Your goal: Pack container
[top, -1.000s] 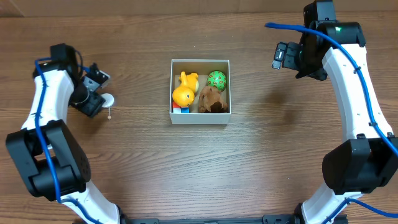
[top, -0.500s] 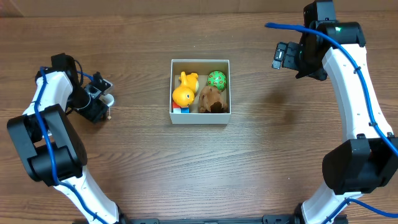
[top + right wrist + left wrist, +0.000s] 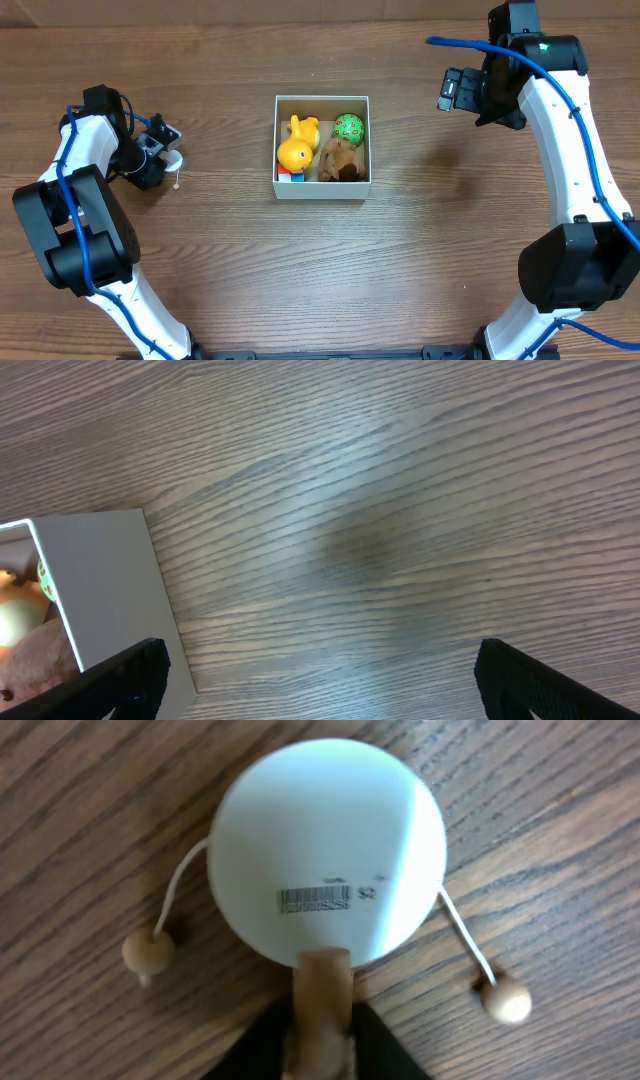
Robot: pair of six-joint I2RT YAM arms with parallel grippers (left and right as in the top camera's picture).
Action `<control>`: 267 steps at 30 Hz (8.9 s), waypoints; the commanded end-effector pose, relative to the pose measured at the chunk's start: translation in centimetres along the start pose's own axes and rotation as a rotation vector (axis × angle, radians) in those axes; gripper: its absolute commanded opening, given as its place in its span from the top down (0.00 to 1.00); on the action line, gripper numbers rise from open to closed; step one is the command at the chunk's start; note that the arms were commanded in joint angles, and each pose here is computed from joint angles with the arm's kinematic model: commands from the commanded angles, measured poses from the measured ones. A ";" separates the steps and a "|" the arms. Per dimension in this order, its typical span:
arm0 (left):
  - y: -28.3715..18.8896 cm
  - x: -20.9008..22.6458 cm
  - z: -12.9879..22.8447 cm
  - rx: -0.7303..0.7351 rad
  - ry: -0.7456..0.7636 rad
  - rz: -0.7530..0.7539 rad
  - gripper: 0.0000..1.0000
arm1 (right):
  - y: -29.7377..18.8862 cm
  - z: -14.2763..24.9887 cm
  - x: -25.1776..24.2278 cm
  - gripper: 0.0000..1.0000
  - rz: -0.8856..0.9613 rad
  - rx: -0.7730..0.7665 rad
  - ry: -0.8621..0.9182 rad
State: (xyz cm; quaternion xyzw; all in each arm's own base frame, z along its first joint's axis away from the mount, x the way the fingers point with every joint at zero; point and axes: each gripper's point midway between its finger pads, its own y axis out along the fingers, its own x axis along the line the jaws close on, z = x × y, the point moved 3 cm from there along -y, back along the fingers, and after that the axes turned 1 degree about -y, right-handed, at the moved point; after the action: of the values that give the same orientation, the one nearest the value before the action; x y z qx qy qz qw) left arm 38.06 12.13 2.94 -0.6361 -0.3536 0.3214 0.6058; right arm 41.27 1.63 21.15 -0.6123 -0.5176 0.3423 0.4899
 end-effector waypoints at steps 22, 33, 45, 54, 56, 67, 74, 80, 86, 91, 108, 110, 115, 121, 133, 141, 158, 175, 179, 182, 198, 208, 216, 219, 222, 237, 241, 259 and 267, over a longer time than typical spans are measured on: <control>-6.2 -2.3 -9.4 -0.097 -0.036 -0.049 0.96 | -1.3 -0.5 -0.2 0.00 -0.001 -0.041 0.010; -16.2 -9.5 -20.1 -0.351 -0.170 -0.074 0.96 | -1.3 -0.5 -0.2 0.00 -0.001 -0.041 0.010; -18.3 -23.3 -25.4 -0.432 -0.145 0.074 0.96 | -1.3 -0.5 -0.2 0.00 -0.001 -0.041 0.010; -17.7 -26.6 -24.4 -0.350 -0.311 0.136 0.94 | -1.3 -0.5 -0.2 0.00 -0.001 -0.041 0.010; -17.7 -26.7 -24.4 -0.346 -0.314 0.137 0.89 | -1.3 -0.5 -0.2 0.00 -0.001 -0.041 0.010; -17.9 -27.7 -24.5 -0.342 -0.299 0.215 0.58 | -1.3 -0.5 -0.2 0.00 -0.001 -0.041 0.010; -17.8 -26.8 -23.2 -0.288 -0.330 0.202 0.64 | -1.3 -0.5 -0.2 0.00 -0.001 -0.041 0.010; -16.6 -26.5 -19.6 -0.120 -0.355 0.141 0.63 | -1.3 -0.5 -0.2 0.00 -0.001 -0.041 0.010; -15.8 -24.4 -18.1 -0.064 -0.423 -0.020 0.77 | -1.3 -0.5 -0.2 0.00 -0.001 -0.041 0.010; -15.3 -24.5 -17.9 -0.051 -0.451 -0.019 0.96 | -1.3 -0.5 -0.2 0.00 -0.001 -0.041 0.010; -9.1 -24.2 -17.3 -0.008 -0.571 -0.065 0.96 | -1.3 -0.5 -0.2 0.00 -0.001 -0.041 0.010; -9.0 -25.2 -17.9 -0.022 -0.565 -0.010 0.96 | -1.3 -0.5 -0.2 0.00 -0.001 -0.041 0.010; -9.1 -27.2 -19.3 -0.065 -0.528 0.080 0.96 | -1.3 -0.5 -0.2 0.00 -0.001 -0.041 0.010; -9.3 -28.1 -20.5 -0.115 -0.487 0.115 0.95 | -1.3 -0.5 -0.2 0.00 -0.001 -0.041 0.010; -7.3 -28.1 -19.2 -0.061 -0.480 0.093 0.89 | -1.3 -0.5 -0.2 0.00 -0.001 -0.041 0.010; -6.5 -28.0 -18.6 -0.042 -0.463 0.089 0.91 | -1.3 -0.5 -0.2 0.00 -0.001 -0.041 0.010; -19.7 -20.8 -22.7 -0.343 -0.529 0.042 0.79 | -1.3 -0.5 -0.2 0.00 -0.001 -0.041 0.010; -21.9 -2.4 -14.9 -0.407 -0.939 -0.034 0.00 | -1.3 -0.5 -0.2 0.00 -0.001 -0.041 0.010; -21.9 -1.7 -14.1 -0.397 -0.962 -0.038 0.00 | -1.3 -0.5 -0.2 0.00 -0.001 -0.041 0.010; -21.9 -1.7 -14.1 -0.397 -0.963 -0.038 0.00 | -1.3 -0.5 -0.2 0.00 -0.001 -0.041 0.010; -21.9 -1.7 -14.1 -0.397 -0.962 -0.038 0.00 | -5.5 -0.4 -0.2 0.00 -0.031 -0.140 0.008; -21.9 -1.7 -14.1 -0.397 -0.962 -0.037 0.00 | -29.2 3.9 0.5 0.00 -0.290 -0.852 -0.037; -21.9 -1.7 -14.2 -0.397 -0.961 -0.037 0.00 | -39.6 12.2 -1.2 0.00 -0.523 -1.383 -0.079; -21.9 -1.7 -14.1 -0.397 -0.961 -0.038 0.00 | -37.8 14.6 -2.1 0.00 -0.525 -1.497 -0.106; -21.9 -1.7 -14.1 -0.397 -0.961 -0.038 0.00 | -33.6 16.2 -2.7 0.00 -0.502 -1.562 -0.139; -21.9 -1.7 -14.1 -0.397 -0.961 -0.038 0.00 | -14.5 17.8 -3.9 0.00 -0.445 -1.506 -0.111; -21.9 -1.7 -14.2 -0.397 -0.961 -0.037 0.00 | -12.8 18.3 -4.1 0.00 -0.442 -1.503 -0.110; -21.9 -1.7 -14.1 -0.397 -0.961 -0.038 0.00 | -4.9 18.9 -4.2 0.00 -0.439 -1.290 -0.054; -21.9 -1.7 -14.1 -0.397 -0.962 -0.037 0.00 | -2.5 19.5 -4.2 0.00 -0.402 -1.206 -0.088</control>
State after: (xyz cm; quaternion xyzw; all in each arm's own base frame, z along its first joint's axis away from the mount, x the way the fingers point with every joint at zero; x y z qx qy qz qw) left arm 47.44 3.46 24.79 -0.5026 -0.6584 0.4977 0.2574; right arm 21.54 2.31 18.22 -0.6560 -0.7428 -0.0951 0.0939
